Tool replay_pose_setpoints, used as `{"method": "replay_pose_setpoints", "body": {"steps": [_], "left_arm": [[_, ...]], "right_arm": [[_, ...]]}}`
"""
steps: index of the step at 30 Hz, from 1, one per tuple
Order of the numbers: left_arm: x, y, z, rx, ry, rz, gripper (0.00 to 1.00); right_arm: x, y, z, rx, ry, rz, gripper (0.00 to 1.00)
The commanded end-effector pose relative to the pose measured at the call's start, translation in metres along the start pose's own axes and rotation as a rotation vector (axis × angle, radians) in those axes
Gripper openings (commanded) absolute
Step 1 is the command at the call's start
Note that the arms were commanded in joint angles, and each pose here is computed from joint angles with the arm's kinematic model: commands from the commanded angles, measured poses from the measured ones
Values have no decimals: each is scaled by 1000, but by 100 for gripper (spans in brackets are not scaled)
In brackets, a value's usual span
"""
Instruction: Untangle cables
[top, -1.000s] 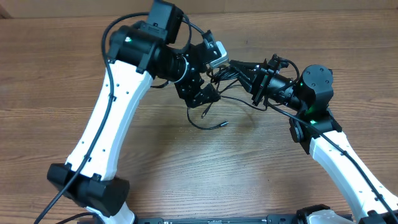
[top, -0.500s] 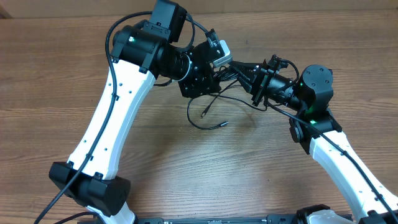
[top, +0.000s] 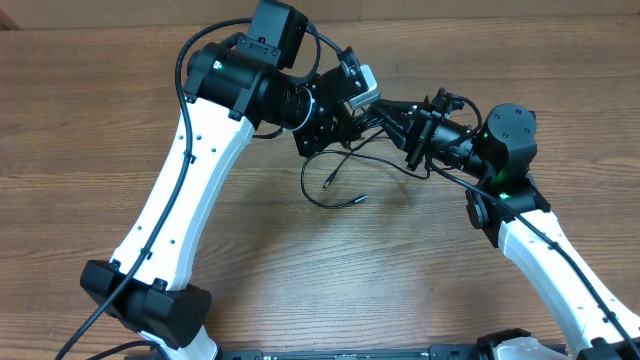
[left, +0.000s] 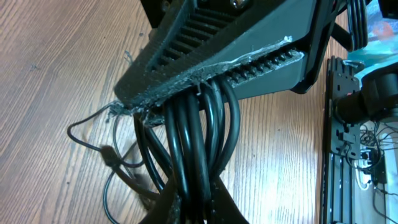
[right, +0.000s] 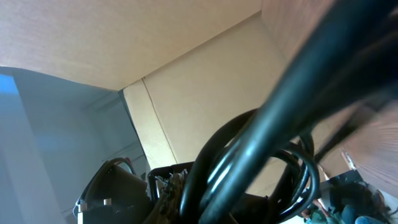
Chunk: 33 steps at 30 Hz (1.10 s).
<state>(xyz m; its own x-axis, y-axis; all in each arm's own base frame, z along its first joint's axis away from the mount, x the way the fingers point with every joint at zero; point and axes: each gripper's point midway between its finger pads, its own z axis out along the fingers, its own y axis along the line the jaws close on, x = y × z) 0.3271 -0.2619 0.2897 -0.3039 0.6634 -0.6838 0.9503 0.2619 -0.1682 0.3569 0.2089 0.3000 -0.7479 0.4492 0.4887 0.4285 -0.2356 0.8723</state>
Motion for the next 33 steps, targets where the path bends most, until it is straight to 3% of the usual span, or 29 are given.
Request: {"method": "replay_pose_setpoints", "body": {"steps": [1,4,6,8,10,12,15,22,30,33], "left_arm": [[-2,-3,3,19,-6,-6,4],[-2,-4,3,25,-10,-7,5],[-2,-4,2,27,-11,-8,4],[-3,-7,2,40,-16,-11,4],[-2,-9,2,52,-15,-33,4],[-2,-9,2,52,-15,-70,5],[0,-10,2,57,-6,-94,4],[9,-4,-5,49,9,-173,4],[30,23,-28,-2,4,-326,4],[35,22,-30,3,16,-328,4]], "right_arm": [[12,9,-3,-19,27,-38,4],[12,9,-3,-19,26,-41,7],[11,8,-3,-15,23,-39,25],[9,4,-3,-3,16,-61,27],[7,2,-3,3,12,-158,38],[6,3,-2,2,8,-294,55],[5,3,-3,0,3,-405,72],[2,1,-3,10,-3,-595,96],[10,-10,-3,34,66,-859,100],[26,-14,-5,10,167,-1067,100]]}}
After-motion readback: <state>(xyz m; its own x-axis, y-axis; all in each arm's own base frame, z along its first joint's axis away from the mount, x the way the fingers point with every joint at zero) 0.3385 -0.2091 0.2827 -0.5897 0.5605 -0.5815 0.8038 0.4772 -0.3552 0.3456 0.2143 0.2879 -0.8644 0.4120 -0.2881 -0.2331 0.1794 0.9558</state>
